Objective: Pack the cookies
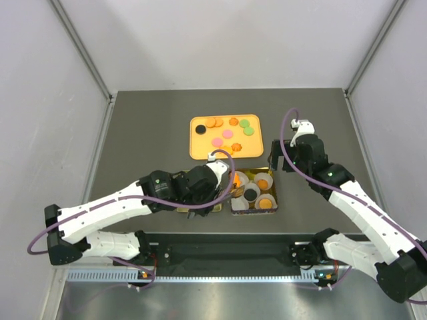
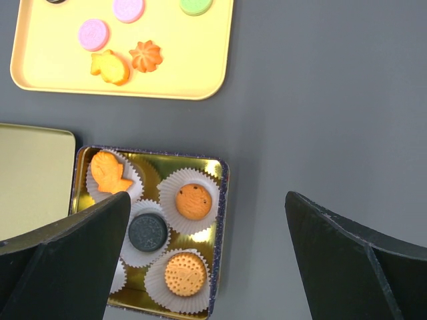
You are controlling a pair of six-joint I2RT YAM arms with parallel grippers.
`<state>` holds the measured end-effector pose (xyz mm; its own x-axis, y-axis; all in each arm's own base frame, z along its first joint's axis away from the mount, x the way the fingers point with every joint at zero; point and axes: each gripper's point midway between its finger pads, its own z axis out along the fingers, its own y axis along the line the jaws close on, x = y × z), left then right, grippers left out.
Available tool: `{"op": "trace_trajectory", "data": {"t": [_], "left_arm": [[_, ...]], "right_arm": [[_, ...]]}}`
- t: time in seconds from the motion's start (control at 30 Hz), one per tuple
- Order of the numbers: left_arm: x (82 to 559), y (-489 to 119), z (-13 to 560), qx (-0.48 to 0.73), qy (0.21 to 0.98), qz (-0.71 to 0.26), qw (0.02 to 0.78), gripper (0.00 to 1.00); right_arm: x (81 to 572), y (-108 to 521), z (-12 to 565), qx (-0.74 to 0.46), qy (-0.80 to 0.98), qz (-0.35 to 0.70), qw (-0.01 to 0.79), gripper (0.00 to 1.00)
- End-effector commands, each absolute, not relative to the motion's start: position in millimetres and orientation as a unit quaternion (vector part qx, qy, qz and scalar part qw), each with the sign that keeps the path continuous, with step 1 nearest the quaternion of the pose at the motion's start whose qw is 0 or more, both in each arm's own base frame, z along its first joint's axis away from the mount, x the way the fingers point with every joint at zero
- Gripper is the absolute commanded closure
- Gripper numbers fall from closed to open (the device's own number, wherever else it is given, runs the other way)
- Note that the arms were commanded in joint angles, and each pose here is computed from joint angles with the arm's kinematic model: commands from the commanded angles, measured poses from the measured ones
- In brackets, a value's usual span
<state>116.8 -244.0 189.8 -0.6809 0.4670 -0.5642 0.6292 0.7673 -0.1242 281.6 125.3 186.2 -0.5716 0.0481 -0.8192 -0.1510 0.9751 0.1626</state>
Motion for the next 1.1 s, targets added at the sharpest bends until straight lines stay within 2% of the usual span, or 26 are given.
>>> {"op": "trace_trajectory", "data": {"t": [0.0, 0.7, 1.07], "left_arm": [[114.2, -241.5, 194.0, 0.301, 0.901, -0.162, 0.267, 0.66], [106.1, -248.2, 184.0, 0.321, 0.898, -0.168, 0.25, 0.64], [106.2, -251.2, 183.5, 0.325, 0.897, -0.169, 0.249, 0.57]], "right_arm": [[297.8, 128.6, 216.3, -0.019, 0.856, 0.121, 0.502, 0.0], [297.0, 127.8, 213.0, -0.02, 0.858, 0.119, 0.5, 0.0], [296.3, 127.5, 214.2, -0.019, 0.857, 0.12, 0.501, 0.0]]}}
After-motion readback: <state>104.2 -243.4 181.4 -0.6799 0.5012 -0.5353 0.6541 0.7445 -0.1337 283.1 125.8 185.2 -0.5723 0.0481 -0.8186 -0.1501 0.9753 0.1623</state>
